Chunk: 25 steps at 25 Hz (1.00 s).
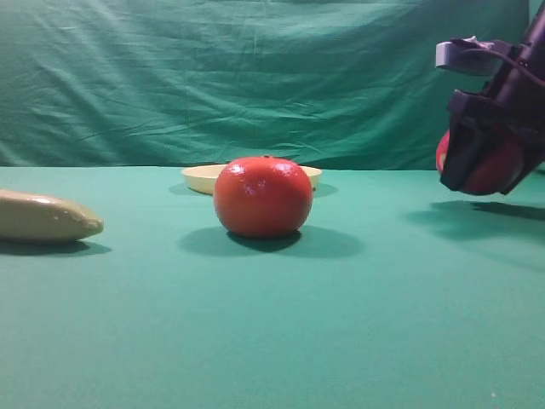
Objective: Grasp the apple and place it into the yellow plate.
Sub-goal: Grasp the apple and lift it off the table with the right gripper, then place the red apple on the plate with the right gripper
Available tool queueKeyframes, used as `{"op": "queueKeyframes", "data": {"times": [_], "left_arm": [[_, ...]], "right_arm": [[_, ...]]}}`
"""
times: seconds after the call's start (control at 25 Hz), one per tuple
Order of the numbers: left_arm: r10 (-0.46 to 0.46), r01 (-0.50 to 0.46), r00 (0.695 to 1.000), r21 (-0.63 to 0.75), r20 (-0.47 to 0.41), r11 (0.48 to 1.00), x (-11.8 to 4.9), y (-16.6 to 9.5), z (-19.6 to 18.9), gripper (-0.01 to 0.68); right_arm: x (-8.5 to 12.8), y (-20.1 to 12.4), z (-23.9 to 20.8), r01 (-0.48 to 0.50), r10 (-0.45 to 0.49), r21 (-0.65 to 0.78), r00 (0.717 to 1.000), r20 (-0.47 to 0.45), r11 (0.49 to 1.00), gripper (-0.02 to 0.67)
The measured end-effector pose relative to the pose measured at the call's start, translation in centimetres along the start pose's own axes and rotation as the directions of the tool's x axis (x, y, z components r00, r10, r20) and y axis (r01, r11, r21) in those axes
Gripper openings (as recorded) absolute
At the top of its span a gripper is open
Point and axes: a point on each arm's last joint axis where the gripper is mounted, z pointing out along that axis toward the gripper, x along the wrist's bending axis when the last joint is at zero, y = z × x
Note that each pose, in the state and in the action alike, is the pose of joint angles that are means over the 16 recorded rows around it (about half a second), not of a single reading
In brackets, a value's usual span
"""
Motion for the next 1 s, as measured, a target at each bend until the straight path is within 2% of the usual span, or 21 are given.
{"op": "queueKeyframes", "data": {"times": [0.24, 0.4, 1.0], "left_arm": [[0.0, 0.0, 1.0, 0.0, 0.0, 1.0, 0.0, 0.0, 0.0, 0.157], [0.0, 0.0, 1.0, 0.0, 0.0, 1.0, 0.0, 0.0, 0.0, 0.157], [0.0, 0.0, 1.0, 0.0, 0.0, 1.0, 0.0, 0.0, 0.0, 0.157]], "right_arm": [[3.9, 4.1, 0.9, 0.08, -0.082, -0.06, 0.996, -0.034, 0.995, 0.496], [5.6, 5.9, 2.4, 0.106, -0.11, -0.092, 0.993, -0.04, 0.99, 0.496], [7.0, 7.5, 7.2, 0.094, -0.1, -0.18, 0.995, -0.027, 0.979, 0.496]]}}
